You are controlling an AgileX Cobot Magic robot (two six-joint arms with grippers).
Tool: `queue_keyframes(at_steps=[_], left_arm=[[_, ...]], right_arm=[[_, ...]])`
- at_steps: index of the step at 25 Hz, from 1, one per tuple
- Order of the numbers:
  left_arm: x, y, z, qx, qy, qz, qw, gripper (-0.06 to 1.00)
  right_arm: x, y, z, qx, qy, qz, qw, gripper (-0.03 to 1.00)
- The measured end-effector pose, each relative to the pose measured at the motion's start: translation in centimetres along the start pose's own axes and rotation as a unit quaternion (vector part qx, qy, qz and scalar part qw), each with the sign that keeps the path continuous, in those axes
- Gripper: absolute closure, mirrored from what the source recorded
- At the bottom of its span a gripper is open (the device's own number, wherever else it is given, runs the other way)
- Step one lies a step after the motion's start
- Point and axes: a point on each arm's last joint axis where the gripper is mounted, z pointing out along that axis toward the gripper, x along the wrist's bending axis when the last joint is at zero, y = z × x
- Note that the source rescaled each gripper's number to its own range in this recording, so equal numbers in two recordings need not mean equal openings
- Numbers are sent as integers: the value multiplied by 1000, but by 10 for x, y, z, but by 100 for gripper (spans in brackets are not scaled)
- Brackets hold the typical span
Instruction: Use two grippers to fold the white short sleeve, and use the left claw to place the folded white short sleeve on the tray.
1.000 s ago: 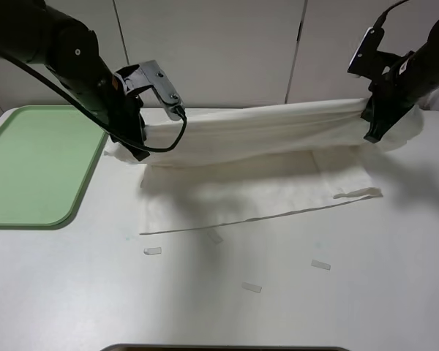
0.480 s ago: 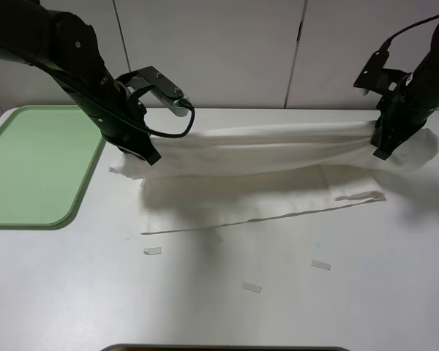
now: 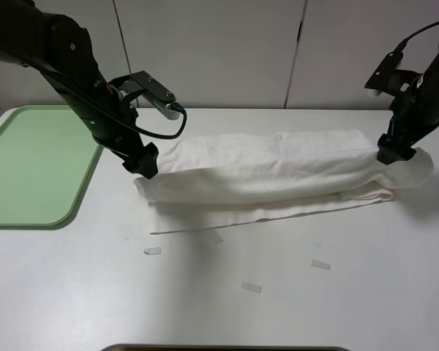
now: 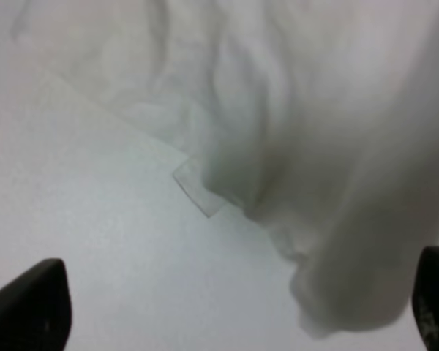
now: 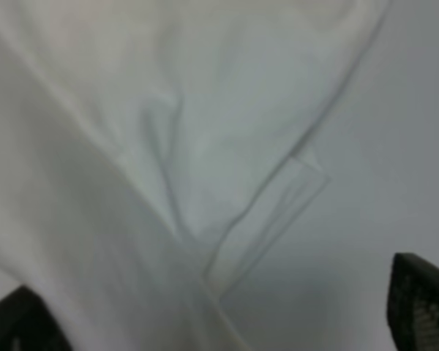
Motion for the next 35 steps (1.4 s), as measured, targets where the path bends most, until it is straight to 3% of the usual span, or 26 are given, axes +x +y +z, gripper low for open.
queue_keyframes(at_steps=[2, 5, 14, 25, 35], left_arm=[[0, 0, 0, -2, 1, 0, 1000, -3], [0, 1, 0, -4, 2, 0, 1000, -5], [2, 4, -2, -15, 7, 0, 1000, -5], [8, 20, -53, -81, 33, -37, 996, -5], [-8, -14, -139, -48, 16, -95, 994, -5]], right_arm=[[-1, -1, 0, 5, -6, 3, 1000, 4], [-1, -1, 0, 8, -8, 3, 1000, -2], [-9, -2, -42, -23, -46, 18, 998, -3], [-10, -9, -129, -114, -104, 71, 986, -3], [2, -10, -156, -168, -46, 222, 959, -3]])
